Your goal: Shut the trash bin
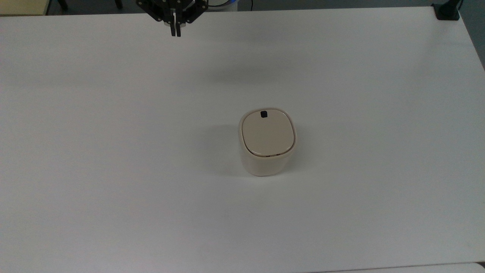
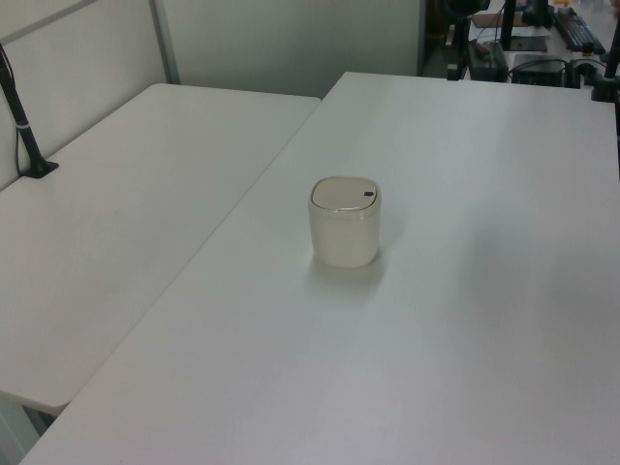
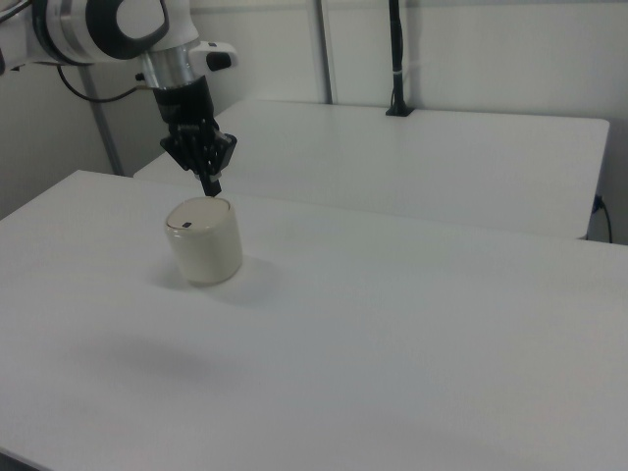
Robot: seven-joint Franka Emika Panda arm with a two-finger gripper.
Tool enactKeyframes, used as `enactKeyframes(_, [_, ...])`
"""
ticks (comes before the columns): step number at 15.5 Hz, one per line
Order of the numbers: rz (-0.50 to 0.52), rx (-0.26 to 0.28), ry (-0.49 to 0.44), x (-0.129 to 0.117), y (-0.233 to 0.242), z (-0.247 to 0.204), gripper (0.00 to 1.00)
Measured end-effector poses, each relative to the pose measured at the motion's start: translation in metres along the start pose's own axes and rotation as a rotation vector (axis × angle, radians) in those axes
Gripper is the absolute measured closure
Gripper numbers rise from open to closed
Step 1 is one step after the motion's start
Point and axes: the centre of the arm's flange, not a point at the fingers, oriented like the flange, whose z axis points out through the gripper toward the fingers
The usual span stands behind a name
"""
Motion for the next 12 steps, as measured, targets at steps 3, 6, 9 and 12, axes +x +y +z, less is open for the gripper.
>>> enactKeyframes(3, [0.003,0.000,0.000,-0.0027,0.0021,-0.0016,0.68])
enactKeyframes(6, [0.003,0.000,-0.002,-0.0028,0.0020,-0.0009,0.37])
enactKeyframes(9, [0.004,0.000,-0.002,-0.0028,0.0028,-0.0009,0.08])
enactKeyframes(12, [0.006,0.000,-0.002,-0.0029,0.0042,-0.0008,0.00])
